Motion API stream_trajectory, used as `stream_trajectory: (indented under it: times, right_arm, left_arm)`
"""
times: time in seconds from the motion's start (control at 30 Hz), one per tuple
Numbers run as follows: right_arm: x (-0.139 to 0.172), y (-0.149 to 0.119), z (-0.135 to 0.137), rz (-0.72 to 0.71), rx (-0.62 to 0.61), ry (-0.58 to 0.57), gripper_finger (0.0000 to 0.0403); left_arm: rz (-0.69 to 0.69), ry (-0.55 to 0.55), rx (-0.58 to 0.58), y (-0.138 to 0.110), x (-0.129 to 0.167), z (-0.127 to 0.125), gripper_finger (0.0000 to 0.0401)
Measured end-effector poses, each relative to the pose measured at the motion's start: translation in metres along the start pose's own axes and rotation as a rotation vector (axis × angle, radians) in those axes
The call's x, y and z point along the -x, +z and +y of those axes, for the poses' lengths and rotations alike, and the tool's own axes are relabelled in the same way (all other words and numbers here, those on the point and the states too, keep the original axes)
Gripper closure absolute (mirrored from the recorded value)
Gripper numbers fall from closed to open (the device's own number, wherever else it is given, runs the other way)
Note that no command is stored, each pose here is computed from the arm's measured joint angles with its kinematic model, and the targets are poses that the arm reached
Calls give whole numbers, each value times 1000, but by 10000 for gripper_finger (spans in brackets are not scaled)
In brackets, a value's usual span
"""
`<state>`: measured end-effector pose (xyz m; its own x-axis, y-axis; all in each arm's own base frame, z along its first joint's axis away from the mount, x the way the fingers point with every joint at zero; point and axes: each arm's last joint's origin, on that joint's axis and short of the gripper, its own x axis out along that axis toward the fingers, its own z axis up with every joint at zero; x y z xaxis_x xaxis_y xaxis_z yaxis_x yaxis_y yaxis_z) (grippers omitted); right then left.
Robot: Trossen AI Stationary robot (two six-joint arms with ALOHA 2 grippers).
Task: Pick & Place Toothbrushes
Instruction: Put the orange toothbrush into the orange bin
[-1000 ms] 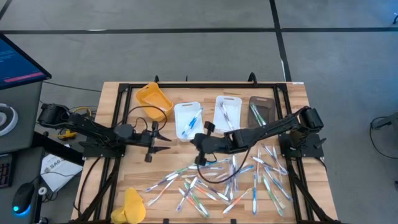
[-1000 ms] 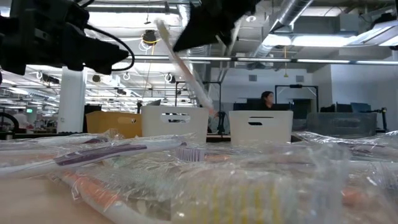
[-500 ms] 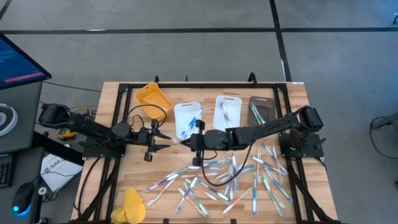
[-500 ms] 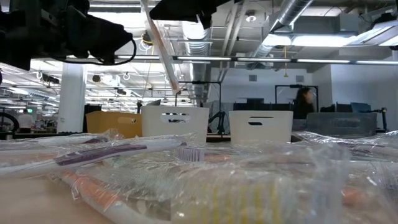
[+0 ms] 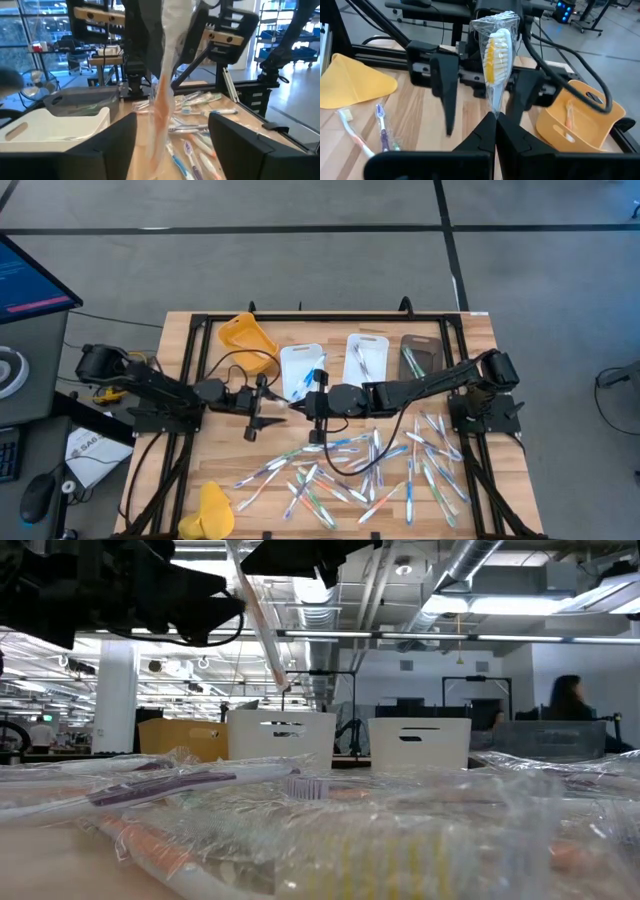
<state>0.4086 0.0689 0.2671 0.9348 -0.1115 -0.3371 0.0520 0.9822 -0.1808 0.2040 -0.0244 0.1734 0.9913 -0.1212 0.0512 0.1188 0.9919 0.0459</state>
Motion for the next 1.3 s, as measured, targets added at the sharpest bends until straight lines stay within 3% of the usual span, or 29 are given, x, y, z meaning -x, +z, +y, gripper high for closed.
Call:
stream_trajectory:
  times: [0.2,0.4,0.6,0.93,1.1,1.3]
  right_arm:
    - [0,0,0,0,2,0,403]
    - [0,0,0,1,1,0,403]
    - [0,0,0,5,3,1,403]
    - [-1,-1,1,10,2,2,403]
    - [-1,-2,1,16,7,2,396]
    - [0,-3,5,22,13,11,348]
  left_arm:
    - [31,-2,2,-3,-19,0,125]
    - [49,-2,1,-6,-26,0,133]
    - [50,0,0,-6,-26,0,195]
    - [50,3,-1,-6,-26,0,374]
    - [53,2,-1,-7,-25,0,381]
    - [52,0,-2,-6,-25,0,392]
